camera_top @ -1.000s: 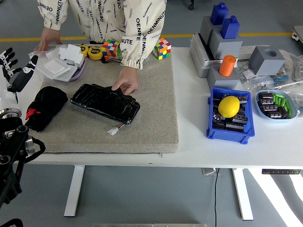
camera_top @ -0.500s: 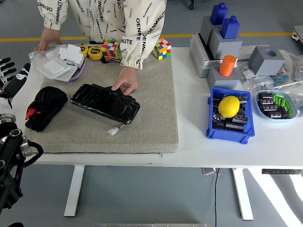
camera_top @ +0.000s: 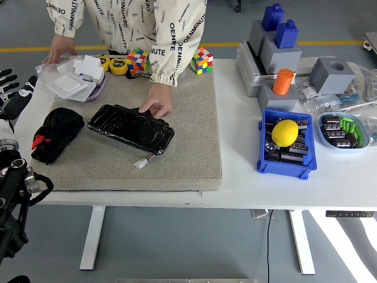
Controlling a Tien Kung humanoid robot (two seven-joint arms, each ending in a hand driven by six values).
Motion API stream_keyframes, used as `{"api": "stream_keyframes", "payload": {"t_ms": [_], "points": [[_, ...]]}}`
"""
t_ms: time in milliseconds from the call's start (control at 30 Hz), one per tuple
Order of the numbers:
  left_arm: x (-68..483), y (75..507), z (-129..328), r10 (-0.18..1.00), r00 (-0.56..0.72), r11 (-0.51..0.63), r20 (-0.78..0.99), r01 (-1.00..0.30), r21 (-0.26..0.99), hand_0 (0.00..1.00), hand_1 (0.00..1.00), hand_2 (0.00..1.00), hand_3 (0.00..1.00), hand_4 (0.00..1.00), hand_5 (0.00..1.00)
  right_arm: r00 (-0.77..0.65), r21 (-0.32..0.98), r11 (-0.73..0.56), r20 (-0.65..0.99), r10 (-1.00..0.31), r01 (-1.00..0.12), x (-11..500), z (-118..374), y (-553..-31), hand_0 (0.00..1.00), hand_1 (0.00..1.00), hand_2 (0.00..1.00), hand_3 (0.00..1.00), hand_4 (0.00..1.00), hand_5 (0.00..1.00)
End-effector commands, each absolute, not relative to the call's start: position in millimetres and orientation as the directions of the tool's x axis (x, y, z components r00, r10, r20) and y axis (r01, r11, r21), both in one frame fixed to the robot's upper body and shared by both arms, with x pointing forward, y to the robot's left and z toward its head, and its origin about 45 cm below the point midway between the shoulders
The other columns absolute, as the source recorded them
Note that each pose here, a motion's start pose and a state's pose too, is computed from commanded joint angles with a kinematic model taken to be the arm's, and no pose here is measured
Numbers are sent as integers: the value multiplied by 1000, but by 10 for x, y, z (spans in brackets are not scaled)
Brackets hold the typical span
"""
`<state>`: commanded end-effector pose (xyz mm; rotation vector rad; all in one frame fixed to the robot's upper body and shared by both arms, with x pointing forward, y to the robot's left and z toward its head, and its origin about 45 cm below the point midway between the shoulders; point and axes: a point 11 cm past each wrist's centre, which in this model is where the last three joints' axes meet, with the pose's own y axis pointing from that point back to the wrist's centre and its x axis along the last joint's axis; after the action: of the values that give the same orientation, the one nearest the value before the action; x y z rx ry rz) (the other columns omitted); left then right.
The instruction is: Pick the rag up,wipe the panel,place it on the desk
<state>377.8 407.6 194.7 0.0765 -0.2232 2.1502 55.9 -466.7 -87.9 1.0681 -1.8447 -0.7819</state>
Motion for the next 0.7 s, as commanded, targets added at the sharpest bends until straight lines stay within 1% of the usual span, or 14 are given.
{"api": "stream_keyframes", "payload": {"t_ms": [700], "points": [[3810,4046,2001,830,-545,-530,121,-837,-137,468,595,620,631,969,262,-287,815,447,358,-889,-369,581,-868,-4681,521,551,489,520,848,346]]}}
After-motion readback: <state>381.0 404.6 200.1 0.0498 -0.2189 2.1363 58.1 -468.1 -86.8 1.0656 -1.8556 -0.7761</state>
